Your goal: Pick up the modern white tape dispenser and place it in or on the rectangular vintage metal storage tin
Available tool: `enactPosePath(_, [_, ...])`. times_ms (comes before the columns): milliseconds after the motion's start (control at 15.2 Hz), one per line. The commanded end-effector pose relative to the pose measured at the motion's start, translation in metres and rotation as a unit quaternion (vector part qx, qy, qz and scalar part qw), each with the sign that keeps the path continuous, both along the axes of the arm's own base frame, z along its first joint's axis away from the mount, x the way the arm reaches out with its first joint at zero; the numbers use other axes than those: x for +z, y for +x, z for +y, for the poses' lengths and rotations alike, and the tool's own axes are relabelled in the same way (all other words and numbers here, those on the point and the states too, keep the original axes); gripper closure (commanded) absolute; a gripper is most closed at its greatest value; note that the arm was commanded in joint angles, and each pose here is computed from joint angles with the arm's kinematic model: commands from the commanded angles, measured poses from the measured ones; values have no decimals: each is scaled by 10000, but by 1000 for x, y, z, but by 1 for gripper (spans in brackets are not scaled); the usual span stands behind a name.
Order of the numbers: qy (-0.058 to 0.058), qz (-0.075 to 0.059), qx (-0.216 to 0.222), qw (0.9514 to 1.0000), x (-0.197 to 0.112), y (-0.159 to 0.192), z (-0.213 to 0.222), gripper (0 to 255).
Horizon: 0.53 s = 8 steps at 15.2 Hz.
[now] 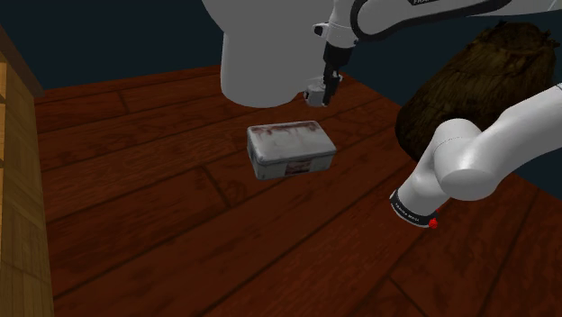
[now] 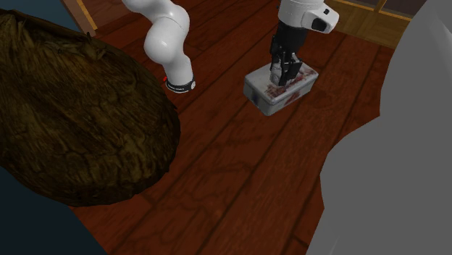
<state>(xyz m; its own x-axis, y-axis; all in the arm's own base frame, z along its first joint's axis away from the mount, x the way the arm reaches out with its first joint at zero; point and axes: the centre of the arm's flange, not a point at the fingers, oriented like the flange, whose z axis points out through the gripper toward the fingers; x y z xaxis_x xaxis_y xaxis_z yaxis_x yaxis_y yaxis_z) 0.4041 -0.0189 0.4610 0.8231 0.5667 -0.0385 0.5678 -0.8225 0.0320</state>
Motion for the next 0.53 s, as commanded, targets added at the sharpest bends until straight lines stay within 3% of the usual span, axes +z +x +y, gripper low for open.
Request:
enactPosePath(0, [0,0,-6,10000,3,-1,29,255])
enactPosePath(462, [0,0,-6,10000,4,-9,121,255])
